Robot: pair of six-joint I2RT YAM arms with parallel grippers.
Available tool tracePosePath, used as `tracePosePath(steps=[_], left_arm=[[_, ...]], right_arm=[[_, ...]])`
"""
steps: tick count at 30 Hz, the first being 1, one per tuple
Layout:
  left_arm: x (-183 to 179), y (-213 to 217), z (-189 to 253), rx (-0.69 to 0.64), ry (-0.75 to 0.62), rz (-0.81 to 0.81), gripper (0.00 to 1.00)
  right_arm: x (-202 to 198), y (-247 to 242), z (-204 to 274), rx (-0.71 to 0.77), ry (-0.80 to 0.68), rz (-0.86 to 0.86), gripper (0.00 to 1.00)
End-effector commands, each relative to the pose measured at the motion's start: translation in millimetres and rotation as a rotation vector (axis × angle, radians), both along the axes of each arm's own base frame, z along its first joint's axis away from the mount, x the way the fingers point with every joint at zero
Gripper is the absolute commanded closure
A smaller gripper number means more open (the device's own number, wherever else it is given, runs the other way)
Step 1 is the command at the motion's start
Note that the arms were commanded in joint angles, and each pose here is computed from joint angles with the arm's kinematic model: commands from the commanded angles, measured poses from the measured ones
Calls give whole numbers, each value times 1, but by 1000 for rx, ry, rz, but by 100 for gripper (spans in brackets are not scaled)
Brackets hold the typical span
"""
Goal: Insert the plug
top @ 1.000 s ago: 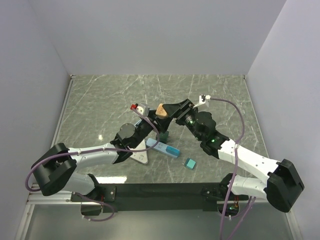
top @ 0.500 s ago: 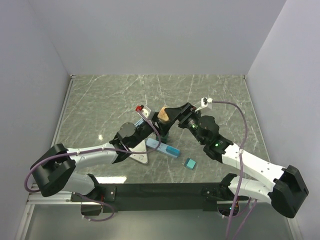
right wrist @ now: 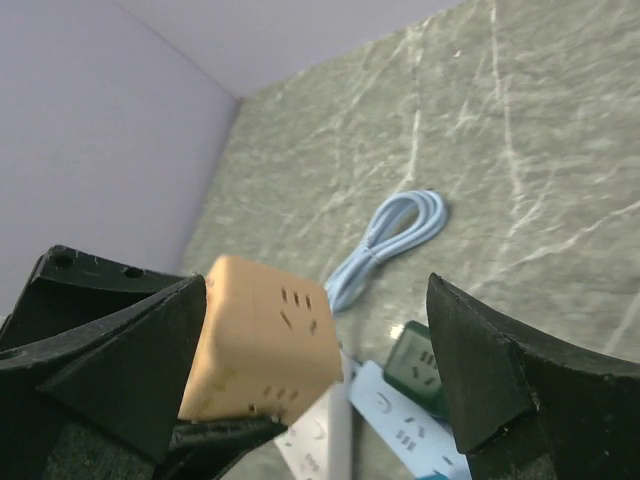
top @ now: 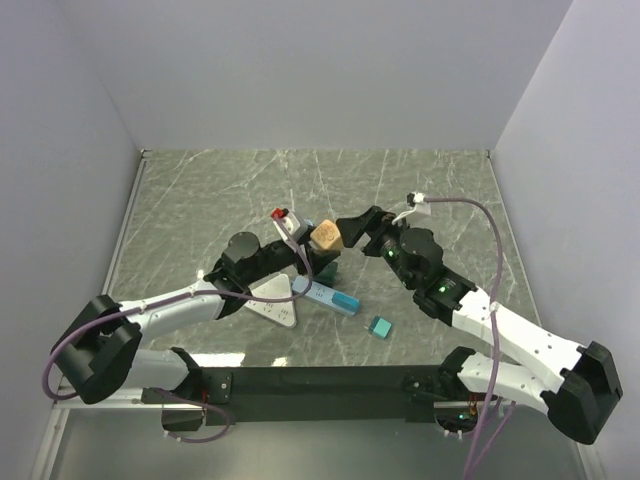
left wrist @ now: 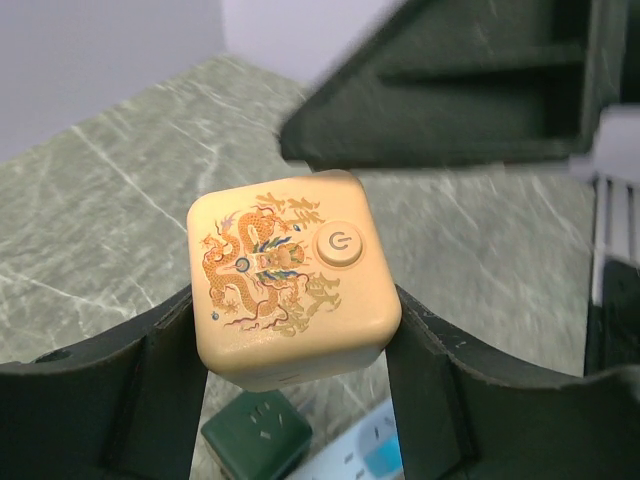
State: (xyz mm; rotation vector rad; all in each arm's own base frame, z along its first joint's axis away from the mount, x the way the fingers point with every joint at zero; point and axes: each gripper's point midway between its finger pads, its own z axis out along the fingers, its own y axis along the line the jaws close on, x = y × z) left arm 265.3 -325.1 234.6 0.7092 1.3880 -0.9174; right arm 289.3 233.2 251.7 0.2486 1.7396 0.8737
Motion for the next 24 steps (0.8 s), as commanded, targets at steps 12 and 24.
tracePosePath(steps=[12, 24], left_arm=[[-57, -6, -5, 243, -155, -425, 100], [-61, -14, -18, 320, -132, -567, 100]], right_arm=[[-48, -31, 40, -361, -41, 179, 2], [-65, 21, -6, -401, 101, 487, 3]])
